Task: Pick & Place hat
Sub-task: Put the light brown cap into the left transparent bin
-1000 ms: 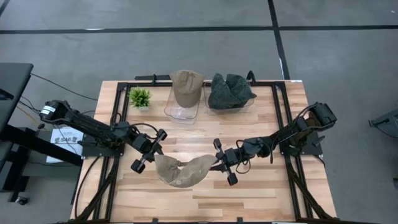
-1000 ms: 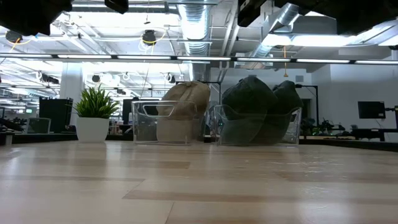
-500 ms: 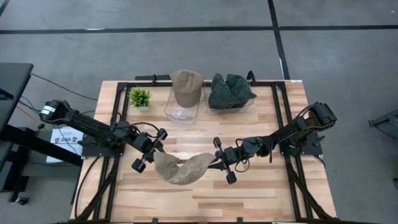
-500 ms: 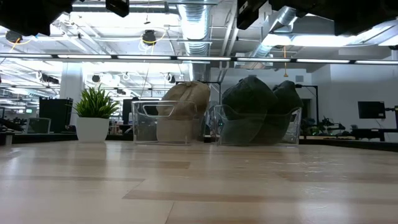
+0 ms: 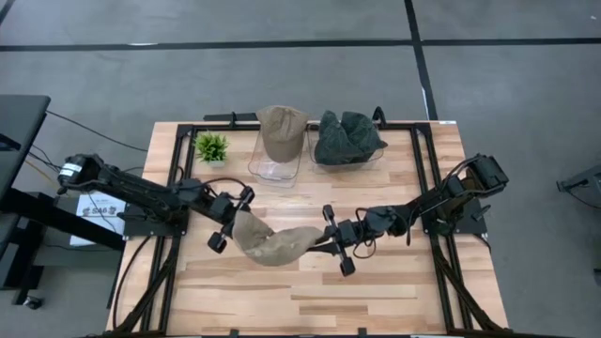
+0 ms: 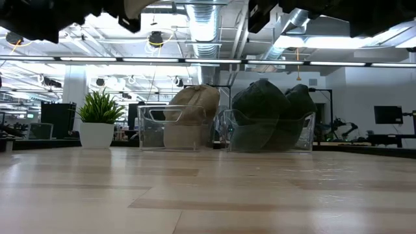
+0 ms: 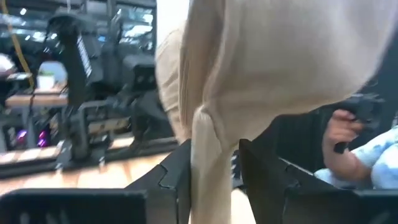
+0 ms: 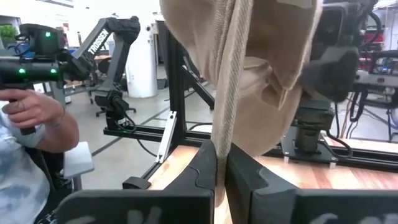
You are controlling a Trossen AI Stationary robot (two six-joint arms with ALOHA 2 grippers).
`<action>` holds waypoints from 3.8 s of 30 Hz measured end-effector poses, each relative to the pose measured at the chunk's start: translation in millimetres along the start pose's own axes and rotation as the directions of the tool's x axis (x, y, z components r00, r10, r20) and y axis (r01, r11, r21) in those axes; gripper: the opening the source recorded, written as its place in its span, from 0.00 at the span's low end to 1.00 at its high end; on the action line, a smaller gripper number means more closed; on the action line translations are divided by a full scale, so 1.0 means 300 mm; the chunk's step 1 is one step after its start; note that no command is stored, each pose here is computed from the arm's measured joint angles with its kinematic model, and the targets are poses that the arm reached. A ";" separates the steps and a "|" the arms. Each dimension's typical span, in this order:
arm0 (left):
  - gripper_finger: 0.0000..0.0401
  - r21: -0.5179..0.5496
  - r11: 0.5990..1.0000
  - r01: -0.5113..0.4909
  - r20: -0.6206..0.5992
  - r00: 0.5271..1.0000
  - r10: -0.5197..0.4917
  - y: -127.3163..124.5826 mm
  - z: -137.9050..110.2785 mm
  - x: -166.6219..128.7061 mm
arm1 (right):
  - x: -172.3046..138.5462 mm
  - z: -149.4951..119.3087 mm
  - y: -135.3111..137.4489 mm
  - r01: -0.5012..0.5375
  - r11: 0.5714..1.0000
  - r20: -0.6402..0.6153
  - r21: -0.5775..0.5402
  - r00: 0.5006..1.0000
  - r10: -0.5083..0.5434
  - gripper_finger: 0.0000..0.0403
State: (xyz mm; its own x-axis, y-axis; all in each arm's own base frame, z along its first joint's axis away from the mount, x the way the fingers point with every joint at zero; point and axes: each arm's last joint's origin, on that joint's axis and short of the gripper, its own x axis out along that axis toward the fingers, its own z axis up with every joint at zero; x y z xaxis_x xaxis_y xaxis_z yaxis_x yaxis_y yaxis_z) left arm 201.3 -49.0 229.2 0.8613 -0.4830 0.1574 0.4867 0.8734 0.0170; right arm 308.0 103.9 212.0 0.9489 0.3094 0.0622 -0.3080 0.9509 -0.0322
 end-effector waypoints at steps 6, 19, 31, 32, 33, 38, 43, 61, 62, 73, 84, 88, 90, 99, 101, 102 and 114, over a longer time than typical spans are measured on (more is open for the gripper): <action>0.32 -0.031 1.000 0.006 -0.059 0.998 -0.008 0.016 -0.019 -0.006 | 0.000 0.002 -0.002 0.008 1.000 0.005 0.000 1.000 -0.008 0.01; 0.33 -0.162 0.983 0.088 -0.193 0.974 -0.119 0.004 -0.057 -0.019 | 0.000 0.005 0.008 0.012 1.000 0.013 0.000 1.000 -0.012 0.01; 0.33 -0.161 0.987 -0.014 -0.320 0.947 -0.039 0.060 -0.091 -0.059 | -0.003 0.020 0.030 0.077 0.996 0.046 -0.040 0.996 -0.076 0.01; 0.33 -0.161 0.987 -0.028 -0.326 0.945 -0.026 0.067 -0.092 -0.063 | -0.004 0.023 0.036 0.094 0.995 0.046 -0.039 0.995 -0.092 0.01; 0.33 -0.160 0.986 -0.042 -0.331 0.944 -0.013 0.074 -0.092 -0.068 | -0.007 0.026 0.041 0.108 0.993 0.038 -0.043 0.994 -0.107 0.01; 0.33 -0.144 0.985 -0.099 -0.324 0.945 0.048 0.100 -0.072 -0.097 | -0.033 0.055 0.077 0.211 0.975 -0.011 -0.070 0.977 -0.212 0.01; 0.33 -0.113 0.987 -0.110 -0.265 0.961 0.077 0.097 -0.017 -0.133 | -0.072 0.065 0.128 0.360 0.921 -0.106 -0.149 0.920 -0.377 0.01; 0.33 0.263 0.962 -0.076 -0.135 0.984 0.114 0.042 0.063 -0.156 | -0.081 -0.033 0.030 0.337 0.940 -0.380 -0.059 0.863 -0.333 0.01; 0.33 0.300 0.949 -0.093 -0.145 0.979 0.141 0.042 0.057 -0.151 | -0.080 -0.035 0.026 0.328 0.943 -0.383 -0.053 0.866 -0.322 0.01; 0.33 0.452 0.883 -0.124 -0.215 0.946 0.243 0.028 0.012 -0.111 | -0.079 -0.035 0.035 0.284 0.958 -0.388 -0.034 0.880 -0.275 0.01; 0.33 0.439 0.895 -0.075 -0.245 0.949 0.200 0.009 -0.009 -0.091 | -0.077 -0.033 0.024 0.296 0.955 -0.380 -0.033 0.880 -0.286 0.01; 0.33 0.438 0.896 -0.066 -0.243 0.951 0.189 0.003 -0.009 -0.089 | -0.077 -0.033 0.024 0.295 0.955 -0.380 -0.033 0.880 -0.285 0.01; 0.33 0.437 0.897 -0.063 -0.243 0.952 0.185 0.000 -0.009 -0.088 | -0.077 -0.033 0.024 0.296 0.955 -0.380 -0.033 0.880 -0.285 0.01; 0.33 0.438 0.897 -0.055 -0.208 0.965 0.161 -0.005 0.002 -0.084 | -0.075 -0.028 0.024 0.298 0.954 -0.365 -0.027 0.886 -0.287 0.01; 0.33 0.437 0.898 -0.045 -0.202 0.968 0.147 -0.006 0.004 -0.083 | -0.075 -0.027 0.024 0.298 0.954 -0.364 -0.027 0.886 -0.287 0.01; 0.33 0.437 0.899 -0.043 -0.202 0.969 0.144 -0.006 0.004 -0.083 | -0.075 -0.027 0.024 0.298 0.954 -0.364 -0.027 0.886 -0.287 0.01; 0.10 0.441 0.895 -0.062 -0.199 0.966 0.165 0.009 -0.025 -0.048 | -0.075 -0.027 0.024 0.298 0.954 -0.364 -0.027 0.886 -0.287 0.02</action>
State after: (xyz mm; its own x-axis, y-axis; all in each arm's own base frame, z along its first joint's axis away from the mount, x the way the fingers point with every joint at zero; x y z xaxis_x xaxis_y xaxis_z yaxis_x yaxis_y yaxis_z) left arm 191.4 -40.2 219.4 0.9414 -0.3347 -0.0415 0.3179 0.8395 0.4407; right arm 284.9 103.8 202.1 0.9543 -0.0024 -0.2987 -0.0097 0.9992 -0.0390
